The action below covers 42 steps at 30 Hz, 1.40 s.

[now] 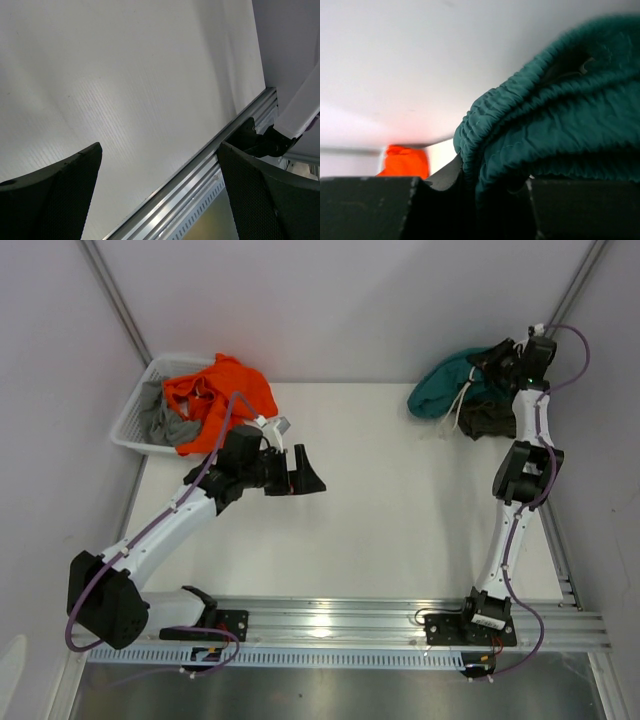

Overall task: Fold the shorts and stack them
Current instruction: Neatly place the folded shorts to the corner

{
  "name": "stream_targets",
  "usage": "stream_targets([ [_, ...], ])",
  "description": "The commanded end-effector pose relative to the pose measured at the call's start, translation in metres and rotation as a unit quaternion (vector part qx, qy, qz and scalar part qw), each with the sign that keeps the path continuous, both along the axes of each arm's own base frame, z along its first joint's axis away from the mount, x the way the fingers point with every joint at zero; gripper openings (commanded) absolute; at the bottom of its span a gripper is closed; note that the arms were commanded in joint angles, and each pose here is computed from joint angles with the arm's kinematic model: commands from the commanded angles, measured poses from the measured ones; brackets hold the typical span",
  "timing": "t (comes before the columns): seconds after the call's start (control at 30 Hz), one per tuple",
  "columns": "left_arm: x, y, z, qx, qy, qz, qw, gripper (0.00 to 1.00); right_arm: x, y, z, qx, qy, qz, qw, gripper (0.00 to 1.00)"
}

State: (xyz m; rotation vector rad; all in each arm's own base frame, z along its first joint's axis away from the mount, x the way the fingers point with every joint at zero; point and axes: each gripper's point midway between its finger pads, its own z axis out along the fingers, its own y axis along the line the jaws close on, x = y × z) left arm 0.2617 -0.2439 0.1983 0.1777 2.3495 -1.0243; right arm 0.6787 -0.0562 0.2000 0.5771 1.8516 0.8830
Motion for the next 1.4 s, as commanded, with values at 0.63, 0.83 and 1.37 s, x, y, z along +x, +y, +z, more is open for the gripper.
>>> stream_targets([
  [0.63, 0.013, -0.020, 0.027, -0.028, -0.012, -0.029, 0.999, 0.99, -0.058, -0.059, 0.130, 0.007, -0.204, 0.156, 0.966, 0.00],
  [0.83, 0.014, -0.021, 0.029, -0.027, -0.014, -0.027, 0.999, 0.99, -0.059, -0.062, 0.173, 0.011, -0.291, 0.147, 0.945, 0.00],
  [1.37, 0.013, -0.019, 0.023, -0.026, -0.012, -0.023, 0.999, 0.99, -0.073, -0.142, -0.028, -0.018, 0.021, 0.010, 1.000, 0.00],
])
